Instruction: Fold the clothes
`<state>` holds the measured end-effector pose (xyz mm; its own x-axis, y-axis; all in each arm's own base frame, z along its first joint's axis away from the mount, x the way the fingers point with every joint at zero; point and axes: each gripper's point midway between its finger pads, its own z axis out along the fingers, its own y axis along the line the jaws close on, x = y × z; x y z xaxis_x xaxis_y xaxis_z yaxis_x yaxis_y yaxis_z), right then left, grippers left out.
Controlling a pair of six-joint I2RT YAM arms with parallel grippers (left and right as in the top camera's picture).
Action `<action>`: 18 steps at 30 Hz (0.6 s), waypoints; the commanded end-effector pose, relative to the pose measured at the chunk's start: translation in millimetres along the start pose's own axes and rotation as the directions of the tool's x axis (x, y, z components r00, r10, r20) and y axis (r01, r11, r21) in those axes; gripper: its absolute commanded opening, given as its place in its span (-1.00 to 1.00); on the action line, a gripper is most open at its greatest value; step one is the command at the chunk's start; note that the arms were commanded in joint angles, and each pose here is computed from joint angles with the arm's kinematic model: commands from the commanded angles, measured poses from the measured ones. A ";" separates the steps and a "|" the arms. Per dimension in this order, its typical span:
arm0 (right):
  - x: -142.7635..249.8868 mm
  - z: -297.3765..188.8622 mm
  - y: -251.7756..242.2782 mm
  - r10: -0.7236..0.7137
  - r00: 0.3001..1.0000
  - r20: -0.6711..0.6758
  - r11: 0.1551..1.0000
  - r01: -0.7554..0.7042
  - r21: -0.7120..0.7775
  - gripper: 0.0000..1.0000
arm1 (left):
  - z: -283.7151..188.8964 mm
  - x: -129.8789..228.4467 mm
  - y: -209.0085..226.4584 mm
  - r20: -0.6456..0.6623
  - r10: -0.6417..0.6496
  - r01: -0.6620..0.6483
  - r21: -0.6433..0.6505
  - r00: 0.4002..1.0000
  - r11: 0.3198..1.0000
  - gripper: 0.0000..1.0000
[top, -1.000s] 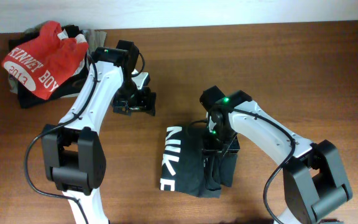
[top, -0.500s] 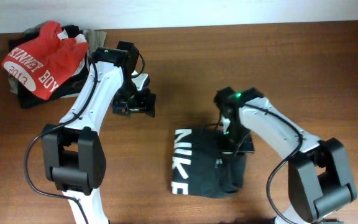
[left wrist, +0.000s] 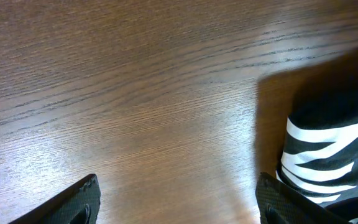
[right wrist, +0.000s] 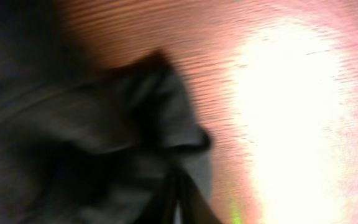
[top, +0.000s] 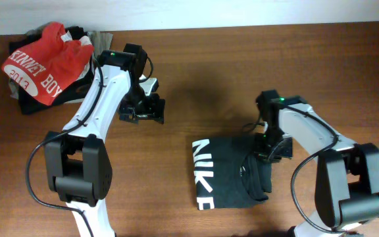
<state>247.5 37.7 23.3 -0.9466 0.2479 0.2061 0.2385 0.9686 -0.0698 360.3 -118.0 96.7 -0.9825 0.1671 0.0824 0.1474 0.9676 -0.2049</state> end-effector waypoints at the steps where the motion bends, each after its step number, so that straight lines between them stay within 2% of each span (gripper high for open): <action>1: -2.7 -0.8 -15.0 0.071 0.997 -0.005 0.997 -0.071 -0.010 -0.92 | 4.6 0.5 2.1 -0.011 -0.017 0.017 -0.003 1.000 1.000 0.60; 3: -1.7 -7.6 -14.7 0.090 0.996 -0.027 0.995 -0.091 -0.041 -0.92 | 4.6 0.5 2.2 -0.012 -0.017 0.017 -0.003 1.000 1.000 0.60; 6: -4.7 -51.1 -7.9 0.090 0.996 -0.010 0.991 -0.090 -0.100 -0.92 | 4.7 0.6 2.0 -0.012 -0.017 0.017 -0.003 1.000 1.000 0.60; 9: 2.8 -85.4 40.8 -0.118 0.992 0.035 0.929 0.122 -0.349 -0.92 | 4.6 -0.6 2.1 -0.007 -0.017 0.017 -0.003 1.000 1.000 0.60; 10: 8.8 -84.0 49.0 -0.176 0.984 0.034 0.913 0.176 -0.368 -0.84 | 4.7 -1.4 2.1 -0.004 -0.016 0.016 -0.002 1.000 1.000 0.60; 14: 28.8 -46.7 63.6 -0.253 0.967 -0.014 0.902 0.231 -0.364 -0.71 | 4.7 -1.5 2.0 -0.004 -0.016 0.016 -0.002 1.000 1.000 0.60; 18: 38.7 6.2 59.6 -0.231 0.970 -0.074 0.911 0.189 -0.366 -0.59 | 4.8 -3.0 1.3 0.003 -0.012 0.012 -0.002 1.000 1.000 0.60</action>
<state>239.6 107.2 42.2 -0.9725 0.0037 0.2329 0.0833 0.9393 0.3329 364.0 -118.8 96.1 -0.9836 0.1674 0.0668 0.1506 0.9670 -0.2056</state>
